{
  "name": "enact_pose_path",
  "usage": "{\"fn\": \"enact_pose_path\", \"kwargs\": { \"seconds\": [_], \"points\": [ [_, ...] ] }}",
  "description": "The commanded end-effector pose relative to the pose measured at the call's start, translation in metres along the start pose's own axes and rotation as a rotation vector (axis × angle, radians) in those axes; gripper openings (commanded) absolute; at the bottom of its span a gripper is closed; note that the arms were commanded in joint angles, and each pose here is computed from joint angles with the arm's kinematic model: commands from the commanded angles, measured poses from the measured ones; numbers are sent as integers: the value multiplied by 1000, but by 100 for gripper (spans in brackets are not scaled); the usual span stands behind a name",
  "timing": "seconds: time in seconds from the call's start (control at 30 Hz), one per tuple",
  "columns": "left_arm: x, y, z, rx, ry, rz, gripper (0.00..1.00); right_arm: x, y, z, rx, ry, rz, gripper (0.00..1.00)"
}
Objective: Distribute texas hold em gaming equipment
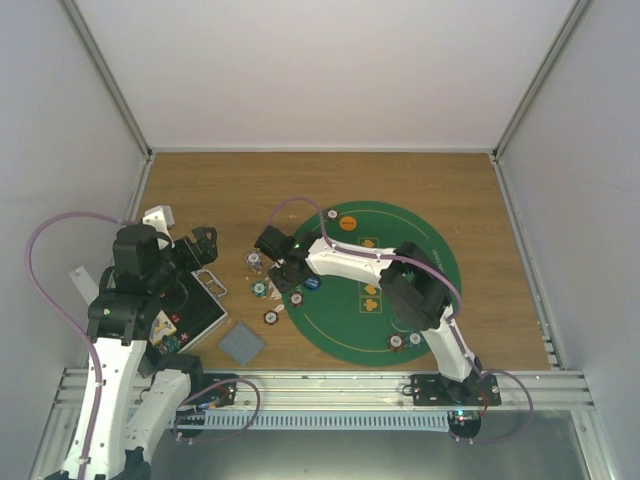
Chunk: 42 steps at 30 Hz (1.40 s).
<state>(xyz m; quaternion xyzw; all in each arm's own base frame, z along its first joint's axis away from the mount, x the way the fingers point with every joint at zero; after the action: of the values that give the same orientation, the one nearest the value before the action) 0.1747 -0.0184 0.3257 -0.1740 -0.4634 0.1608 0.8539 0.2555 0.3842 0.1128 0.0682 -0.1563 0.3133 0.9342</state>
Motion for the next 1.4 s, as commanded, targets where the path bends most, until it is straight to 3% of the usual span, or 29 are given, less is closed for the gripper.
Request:
{"fn": "enact_pose_path", "kwargs": {
  "seconds": [0.0, 0.23, 0.67, 0.93, 1.37],
  "points": [
    [4, 0, -1, -5, -34, 18, 99, 2, 3, -4, -20, 2, 7, 45],
    [4, 0, 0, -9, -35, 16, 99, 5, 3, 0, -27, -12, 11, 62],
    [10, -5, 6, -30, -65, -4, 99, 30, 30, 47, -16, -155, 112, 84],
    [11, -5, 11, -27, -84, 0, 99, 16, 70, 31, 77, -133, 242, 87],
    [10, -4, 11, -27, -78, -3, 99, 13, 73, -5, 65, -39, 228, 85]
  ]
}}
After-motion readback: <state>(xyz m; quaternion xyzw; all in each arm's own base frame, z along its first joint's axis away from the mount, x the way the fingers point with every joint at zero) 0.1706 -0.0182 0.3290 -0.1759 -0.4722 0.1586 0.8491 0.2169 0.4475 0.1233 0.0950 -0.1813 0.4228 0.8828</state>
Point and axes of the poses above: each gripper's point midway between its finger pads, its own z axis back along the fingers, its own y axis along the line the jaws close on, x = y × z, the point moved 8 cm from there along z, back along the fingers, and after that the axes turned 1 degree about z, right-handed, at the moved point
